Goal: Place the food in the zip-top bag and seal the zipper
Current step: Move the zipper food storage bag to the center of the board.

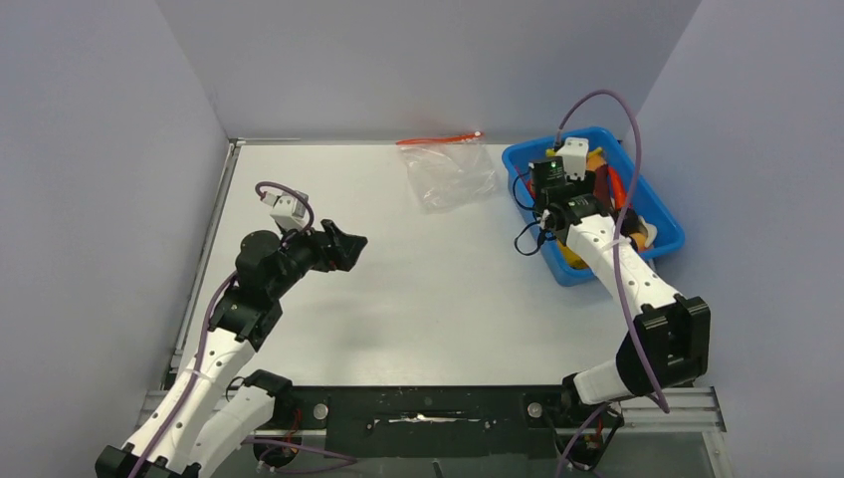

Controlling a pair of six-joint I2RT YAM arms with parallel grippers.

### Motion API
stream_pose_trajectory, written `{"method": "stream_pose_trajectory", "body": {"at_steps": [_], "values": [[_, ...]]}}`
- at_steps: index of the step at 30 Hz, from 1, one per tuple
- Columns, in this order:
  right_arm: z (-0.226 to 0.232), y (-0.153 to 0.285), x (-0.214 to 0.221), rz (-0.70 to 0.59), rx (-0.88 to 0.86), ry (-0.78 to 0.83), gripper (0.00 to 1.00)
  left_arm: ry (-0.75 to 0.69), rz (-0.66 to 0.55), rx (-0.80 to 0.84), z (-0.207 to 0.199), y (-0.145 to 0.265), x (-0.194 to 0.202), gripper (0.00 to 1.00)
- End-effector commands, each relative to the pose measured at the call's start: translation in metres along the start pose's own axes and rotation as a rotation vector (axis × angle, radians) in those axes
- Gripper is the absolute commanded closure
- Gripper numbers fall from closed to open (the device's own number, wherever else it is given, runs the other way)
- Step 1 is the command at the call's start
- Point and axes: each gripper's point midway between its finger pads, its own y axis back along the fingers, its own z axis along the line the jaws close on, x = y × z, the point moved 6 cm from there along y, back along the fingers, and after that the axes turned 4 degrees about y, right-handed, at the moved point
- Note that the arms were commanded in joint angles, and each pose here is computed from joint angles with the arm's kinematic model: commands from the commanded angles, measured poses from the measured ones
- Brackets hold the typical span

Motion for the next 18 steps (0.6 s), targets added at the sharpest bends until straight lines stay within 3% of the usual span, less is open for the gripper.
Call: {"method": "stream_pose_trajectory", "body": {"at_steps": [1, 10, 18], "values": [[-0.020, -0.015, -0.016, 0.000, 0.127, 0.063, 0.47, -0.046, -0.040, 0.017, -0.004, 0.004, -0.006, 0.14], [-0.031, -0.064, -0.028, 0.155, 0.422, 0.235, 0.41, -0.083, -0.025, 0.036, -0.008, 0.006, 0.001, 0.14], [-0.057, -0.098, -0.014, 0.238, 0.445, 0.201, 0.36, -0.119, -0.035, 0.033, -0.007, 0.010, 0.007, 0.14]]}}
